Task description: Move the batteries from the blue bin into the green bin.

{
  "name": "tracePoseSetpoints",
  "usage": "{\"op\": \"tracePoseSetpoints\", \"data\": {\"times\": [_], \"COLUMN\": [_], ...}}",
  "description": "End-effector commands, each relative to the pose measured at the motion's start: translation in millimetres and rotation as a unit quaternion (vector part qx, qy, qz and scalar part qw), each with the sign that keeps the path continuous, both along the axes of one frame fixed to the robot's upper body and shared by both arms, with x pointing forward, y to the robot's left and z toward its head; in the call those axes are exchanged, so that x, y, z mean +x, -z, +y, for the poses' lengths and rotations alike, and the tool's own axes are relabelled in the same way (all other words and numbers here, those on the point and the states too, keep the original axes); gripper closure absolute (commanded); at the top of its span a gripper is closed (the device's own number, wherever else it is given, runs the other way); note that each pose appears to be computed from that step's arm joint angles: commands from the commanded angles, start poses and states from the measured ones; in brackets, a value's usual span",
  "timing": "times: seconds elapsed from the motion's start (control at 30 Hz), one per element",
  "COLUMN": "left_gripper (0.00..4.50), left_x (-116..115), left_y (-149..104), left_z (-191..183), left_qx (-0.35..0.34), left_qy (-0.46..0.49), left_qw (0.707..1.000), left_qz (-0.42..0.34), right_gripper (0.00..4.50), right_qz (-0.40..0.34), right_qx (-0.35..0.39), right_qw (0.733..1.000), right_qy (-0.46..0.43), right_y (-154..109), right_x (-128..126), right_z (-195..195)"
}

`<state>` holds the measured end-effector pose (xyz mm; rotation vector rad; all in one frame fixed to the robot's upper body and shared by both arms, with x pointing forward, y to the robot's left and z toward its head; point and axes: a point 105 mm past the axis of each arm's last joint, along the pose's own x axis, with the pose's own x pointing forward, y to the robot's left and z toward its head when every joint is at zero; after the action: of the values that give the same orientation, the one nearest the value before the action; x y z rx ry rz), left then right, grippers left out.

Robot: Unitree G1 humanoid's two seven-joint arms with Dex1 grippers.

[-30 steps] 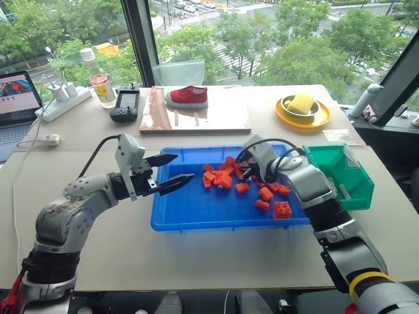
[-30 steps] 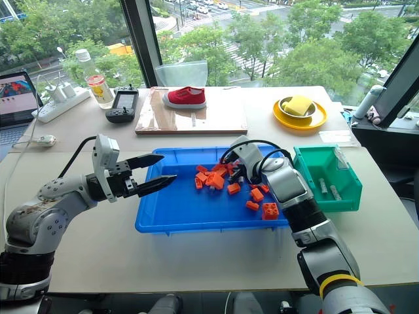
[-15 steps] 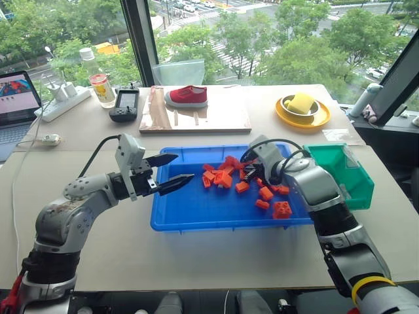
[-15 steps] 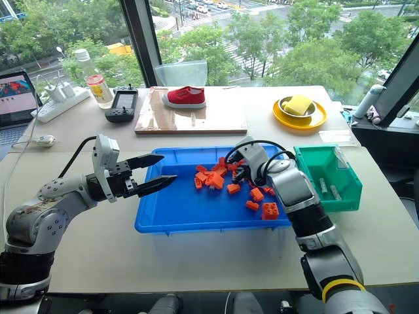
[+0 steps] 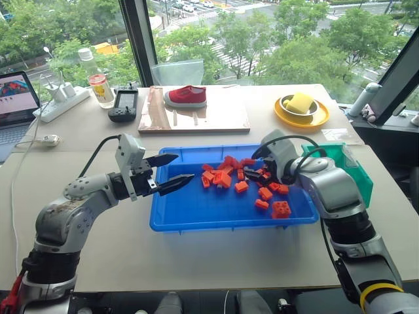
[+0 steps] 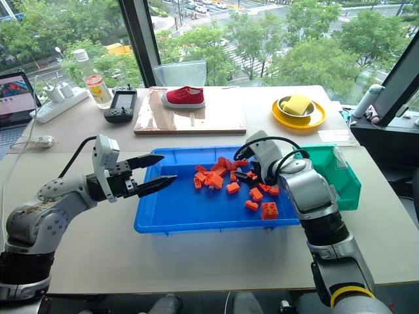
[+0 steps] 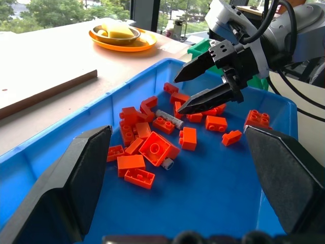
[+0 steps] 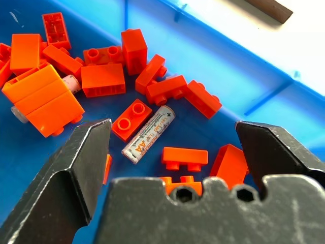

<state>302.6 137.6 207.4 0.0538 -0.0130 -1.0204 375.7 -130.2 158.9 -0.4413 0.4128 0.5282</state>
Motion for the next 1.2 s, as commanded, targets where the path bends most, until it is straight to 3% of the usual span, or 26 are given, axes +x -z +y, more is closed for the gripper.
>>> {"op": "tracePoseSetpoints", "data": {"times": [0.03, 0.23, 0.53, 0.67, 0.87, 1.2], "left_gripper": [0.00, 0.00, 0.00, 0.00, 0.00, 0.00], "left_x": [-1.2, -1.1, -1.3, -1.3, -1.8, -2.1], "left_y": [-9.6, -8.9, -8.7, -8.5, -8.5, -9.5], "left_z": [-2.7, -2.8, -3.3, -3.2, -2.5, -1.6], "left_qx": [-0.001, -0.003, -0.004, -0.004, -0.004, -0.004], "left_qy": [0.008, 0.006, 0.005, 0.005, 0.002, 0.001], "left_qw": [1.000, 1.000, 1.000, 1.000, 1.000, 1.000], "left_qz": [-0.021, -0.021, -0.020, -0.020, -0.020, -0.021], "right_gripper": [0.04, 0.04, 0.04, 1.00, 3.12, 3.15], "right_qz": [-0.020, 0.001, 0.037, 0.042, 0.045, 0.040], "right_qx": [-0.012, -0.023, -0.039, -0.056, -0.048, -0.037], "right_qw": [1.000, 1.000, 0.998, 0.996, 0.996, 0.997], "right_qy": [-0.016, 0.006, -0.035, -0.058, -0.065, -0.056], "right_y": [-6.3, 7.4, 20.8, 26.8, 27.1, 21.9], "right_x": [0.5, 12.3, 19.3, 19.7, 21.9, 23.9], "right_z": [8.4, 1.7, 9.7, 15.1, 19.8, 18.8]}}
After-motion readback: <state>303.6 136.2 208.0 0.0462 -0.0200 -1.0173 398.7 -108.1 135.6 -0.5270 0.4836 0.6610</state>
